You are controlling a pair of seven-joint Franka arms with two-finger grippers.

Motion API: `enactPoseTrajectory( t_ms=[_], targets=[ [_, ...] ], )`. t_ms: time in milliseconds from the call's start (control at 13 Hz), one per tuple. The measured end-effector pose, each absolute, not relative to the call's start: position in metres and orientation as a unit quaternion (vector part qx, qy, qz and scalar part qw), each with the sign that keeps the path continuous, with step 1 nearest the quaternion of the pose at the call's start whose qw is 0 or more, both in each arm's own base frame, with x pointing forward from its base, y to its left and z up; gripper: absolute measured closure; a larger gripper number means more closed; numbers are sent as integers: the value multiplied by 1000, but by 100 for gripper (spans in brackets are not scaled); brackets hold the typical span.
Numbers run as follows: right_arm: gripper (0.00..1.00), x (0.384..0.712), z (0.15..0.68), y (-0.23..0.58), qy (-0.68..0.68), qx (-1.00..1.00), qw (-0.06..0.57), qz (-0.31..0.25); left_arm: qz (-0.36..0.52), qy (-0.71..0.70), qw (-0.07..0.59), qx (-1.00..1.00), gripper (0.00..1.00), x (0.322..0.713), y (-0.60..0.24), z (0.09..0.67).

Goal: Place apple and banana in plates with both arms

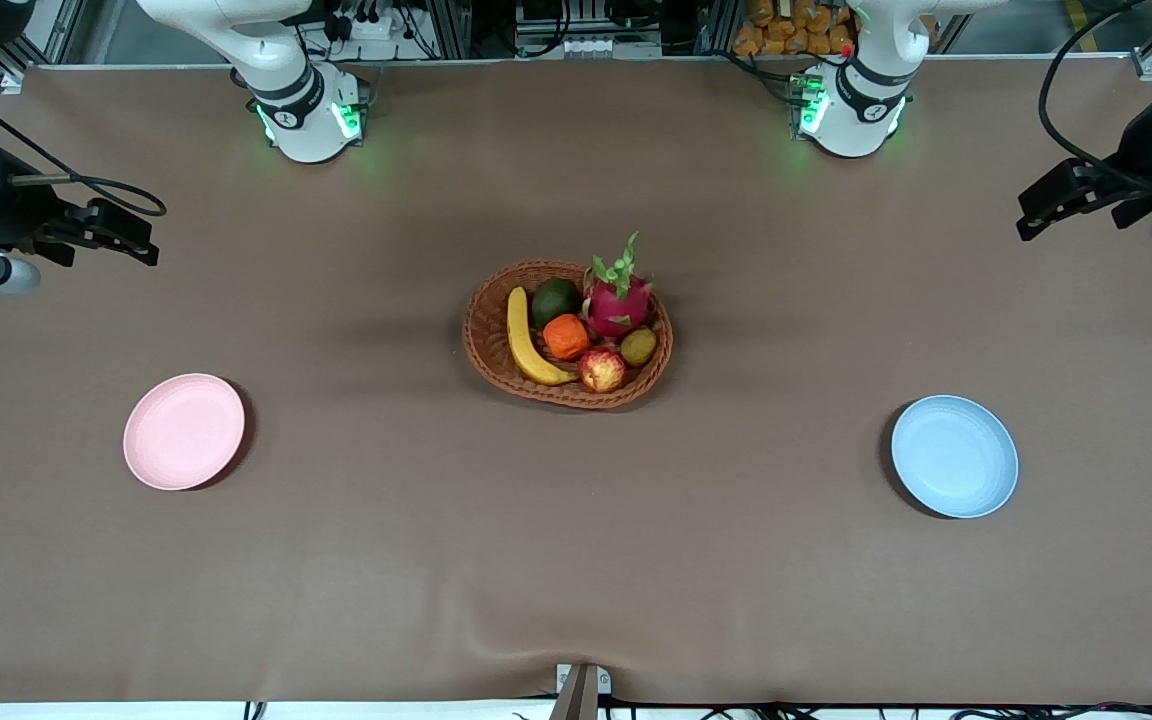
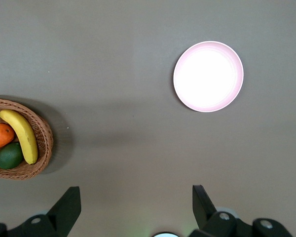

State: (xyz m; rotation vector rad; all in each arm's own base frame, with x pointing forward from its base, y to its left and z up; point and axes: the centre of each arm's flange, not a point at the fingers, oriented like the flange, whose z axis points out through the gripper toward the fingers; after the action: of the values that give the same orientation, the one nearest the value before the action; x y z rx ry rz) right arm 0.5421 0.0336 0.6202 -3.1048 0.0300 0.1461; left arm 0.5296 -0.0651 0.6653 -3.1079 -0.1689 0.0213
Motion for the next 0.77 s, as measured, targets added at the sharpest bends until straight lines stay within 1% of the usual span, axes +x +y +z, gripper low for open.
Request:
enactPoseTrajectory(
  t_ms=[462,769],
  targets=[
    [0,538,623,29,13,-998,16,58,7,-39,15,-999,0,530,-65,666],
    [0,537,622,27,14,-998,10,63,28,-38,18,-999,0,522,-65,665]
  ],
)
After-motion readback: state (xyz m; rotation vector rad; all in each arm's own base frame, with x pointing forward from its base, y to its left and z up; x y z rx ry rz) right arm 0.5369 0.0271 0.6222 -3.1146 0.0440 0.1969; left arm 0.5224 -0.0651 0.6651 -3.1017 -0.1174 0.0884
